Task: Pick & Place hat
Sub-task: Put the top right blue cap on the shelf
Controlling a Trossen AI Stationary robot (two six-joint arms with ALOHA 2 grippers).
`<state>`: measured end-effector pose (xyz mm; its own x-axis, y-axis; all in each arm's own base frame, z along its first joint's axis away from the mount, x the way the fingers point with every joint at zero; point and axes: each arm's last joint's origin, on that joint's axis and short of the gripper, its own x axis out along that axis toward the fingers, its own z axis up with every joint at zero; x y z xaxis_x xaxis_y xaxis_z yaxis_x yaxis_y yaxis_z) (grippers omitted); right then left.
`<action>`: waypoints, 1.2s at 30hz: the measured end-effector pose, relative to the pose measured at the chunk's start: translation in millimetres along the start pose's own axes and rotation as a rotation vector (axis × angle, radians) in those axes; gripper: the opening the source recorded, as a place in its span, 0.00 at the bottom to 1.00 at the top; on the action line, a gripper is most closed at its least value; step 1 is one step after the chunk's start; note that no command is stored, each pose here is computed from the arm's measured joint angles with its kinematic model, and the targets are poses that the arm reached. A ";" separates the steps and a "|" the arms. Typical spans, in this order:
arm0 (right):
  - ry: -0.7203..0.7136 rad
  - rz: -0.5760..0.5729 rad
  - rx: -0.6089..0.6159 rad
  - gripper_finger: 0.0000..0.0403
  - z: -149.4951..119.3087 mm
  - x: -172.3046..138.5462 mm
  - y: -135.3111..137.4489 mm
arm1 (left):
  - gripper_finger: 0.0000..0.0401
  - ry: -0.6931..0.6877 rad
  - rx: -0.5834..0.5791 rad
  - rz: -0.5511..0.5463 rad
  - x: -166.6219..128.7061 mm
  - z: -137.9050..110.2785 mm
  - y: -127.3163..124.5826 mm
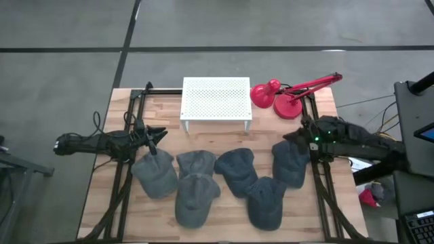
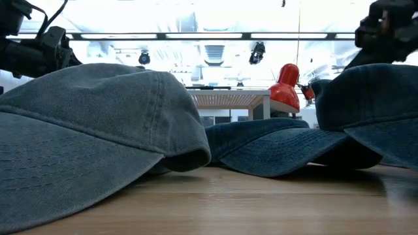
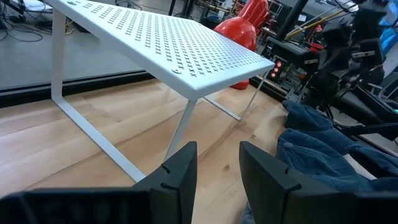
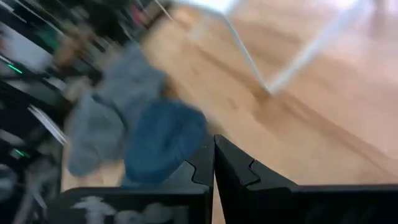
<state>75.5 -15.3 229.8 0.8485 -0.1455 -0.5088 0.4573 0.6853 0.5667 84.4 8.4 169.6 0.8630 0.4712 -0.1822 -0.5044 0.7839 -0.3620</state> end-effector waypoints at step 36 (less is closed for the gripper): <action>0.692 -0.597 0.169 0.06 26.9 39.0 22.3 | 0.30 0.000 0.000 0.000 0.0 0.0 0.0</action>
<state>125.9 -24.8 240.0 0.1369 0.0551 -0.9890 0.8460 0.5129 0.1457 84.4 8.4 169.6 0.8632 0.4709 -0.1822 -0.5042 0.7840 -0.3621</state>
